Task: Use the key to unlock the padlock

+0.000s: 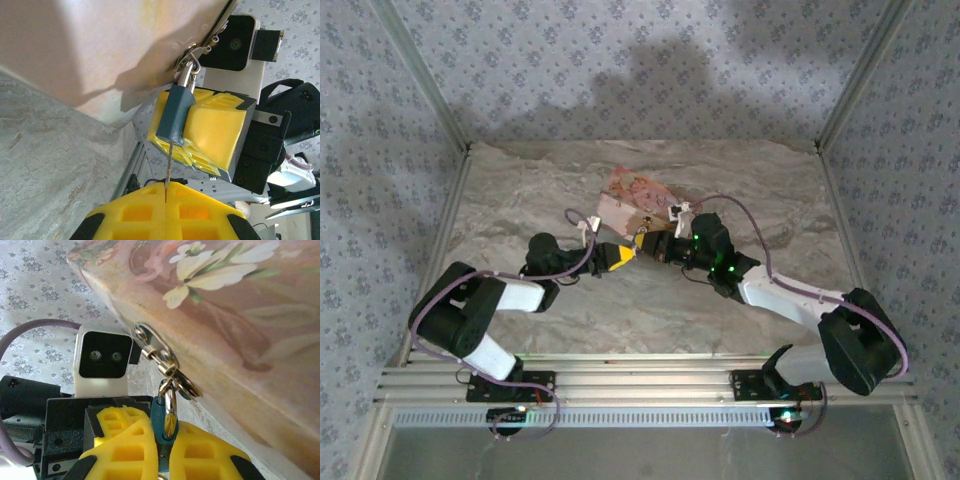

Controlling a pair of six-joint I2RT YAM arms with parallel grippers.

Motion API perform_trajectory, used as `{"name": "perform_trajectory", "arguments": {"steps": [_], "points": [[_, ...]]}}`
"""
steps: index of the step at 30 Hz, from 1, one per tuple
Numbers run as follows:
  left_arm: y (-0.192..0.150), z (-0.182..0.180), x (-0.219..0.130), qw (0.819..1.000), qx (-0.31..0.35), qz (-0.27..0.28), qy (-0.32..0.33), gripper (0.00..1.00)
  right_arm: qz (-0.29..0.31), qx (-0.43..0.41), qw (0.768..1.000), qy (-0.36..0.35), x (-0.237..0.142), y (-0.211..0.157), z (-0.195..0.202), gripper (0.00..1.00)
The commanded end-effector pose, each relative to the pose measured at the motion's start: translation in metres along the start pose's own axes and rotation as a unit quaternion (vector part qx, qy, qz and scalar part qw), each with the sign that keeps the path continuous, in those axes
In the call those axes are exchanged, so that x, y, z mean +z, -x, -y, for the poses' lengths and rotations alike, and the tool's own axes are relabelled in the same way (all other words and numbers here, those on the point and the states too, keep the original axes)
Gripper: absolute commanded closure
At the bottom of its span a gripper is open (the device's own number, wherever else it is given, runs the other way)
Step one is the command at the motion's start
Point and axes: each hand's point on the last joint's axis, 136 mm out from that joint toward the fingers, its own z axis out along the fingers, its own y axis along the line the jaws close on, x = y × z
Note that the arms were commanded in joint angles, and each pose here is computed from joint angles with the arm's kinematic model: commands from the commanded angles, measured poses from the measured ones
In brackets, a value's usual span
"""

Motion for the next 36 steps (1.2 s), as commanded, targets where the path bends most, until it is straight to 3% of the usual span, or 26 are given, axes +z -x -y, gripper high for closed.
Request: {"name": "perform_trajectory", "arguments": {"steps": [1, 6, 16, 36], "points": [[0.036, 0.038, 0.01, 0.994, 0.081, 0.069, -0.033, 1.0, -0.139, -0.046, 0.98, 0.133, -0.002, -0.063, -0.066, 1.0], [0.037, 0.033, 0.009, 0.989, 0.118, 0.088, -0.003, 1.0, -0.131, -0.024, 0.981, 0.144, 0.001, -0.061, -0.072, 1.0], [0.045, 0.043, 0.001, 0.991, 0.101, 0.069, -0.05, 1.0, -0.15, -0.021, 0.976, 0.156, -0.005, -0.068, -0.078, 1.0], [0.048, 0.046, -0.013, 0.988, 0.134, 0.073, -0.035, 1.0, -0.208, -0.028, 0.964, 0.162, -0.008, -0.084, -0.078, 1.0]]}}
